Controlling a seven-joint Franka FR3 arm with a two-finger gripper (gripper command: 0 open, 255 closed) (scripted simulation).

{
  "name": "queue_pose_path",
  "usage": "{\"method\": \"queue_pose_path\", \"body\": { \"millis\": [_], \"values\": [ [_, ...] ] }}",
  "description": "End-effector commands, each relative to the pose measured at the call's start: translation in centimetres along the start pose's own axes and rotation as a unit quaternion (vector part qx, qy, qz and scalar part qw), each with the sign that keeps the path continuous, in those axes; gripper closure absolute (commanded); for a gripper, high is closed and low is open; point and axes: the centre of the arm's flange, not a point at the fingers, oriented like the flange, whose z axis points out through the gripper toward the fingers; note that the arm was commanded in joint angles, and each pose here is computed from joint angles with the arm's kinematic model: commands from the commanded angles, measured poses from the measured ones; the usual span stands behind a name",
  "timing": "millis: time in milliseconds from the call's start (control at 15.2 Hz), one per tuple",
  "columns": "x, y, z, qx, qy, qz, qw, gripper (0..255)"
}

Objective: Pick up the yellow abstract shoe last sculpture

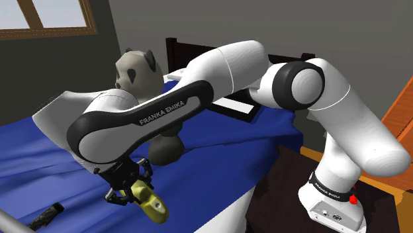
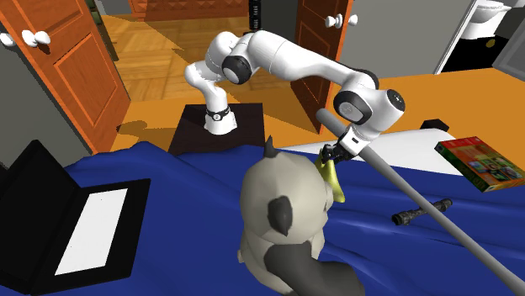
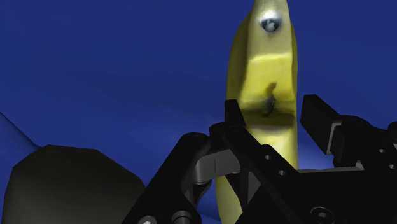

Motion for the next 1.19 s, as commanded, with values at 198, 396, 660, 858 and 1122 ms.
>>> {"method": "queue_pose_path", "body": {
  "millis": [198,396,660,858,1122],
  "values": [
    [0.1,0.0,0.1,-0.001,0.0,0.0,1.0,255],
    [0.1,0.0,0.0,-0.001,-0.001,0.0,1.0,255],
    [-0.5,0.5,-1.9,-0.001,-0.001,0.0,1.0,255],
    [-0.9,0.9,-3.4,-0.001,-0.001,0.0,1.0,255],
    [-1.4,1.5,-5.4,-0.001,-0.001,0.0,1.0,255]
  ]
}}
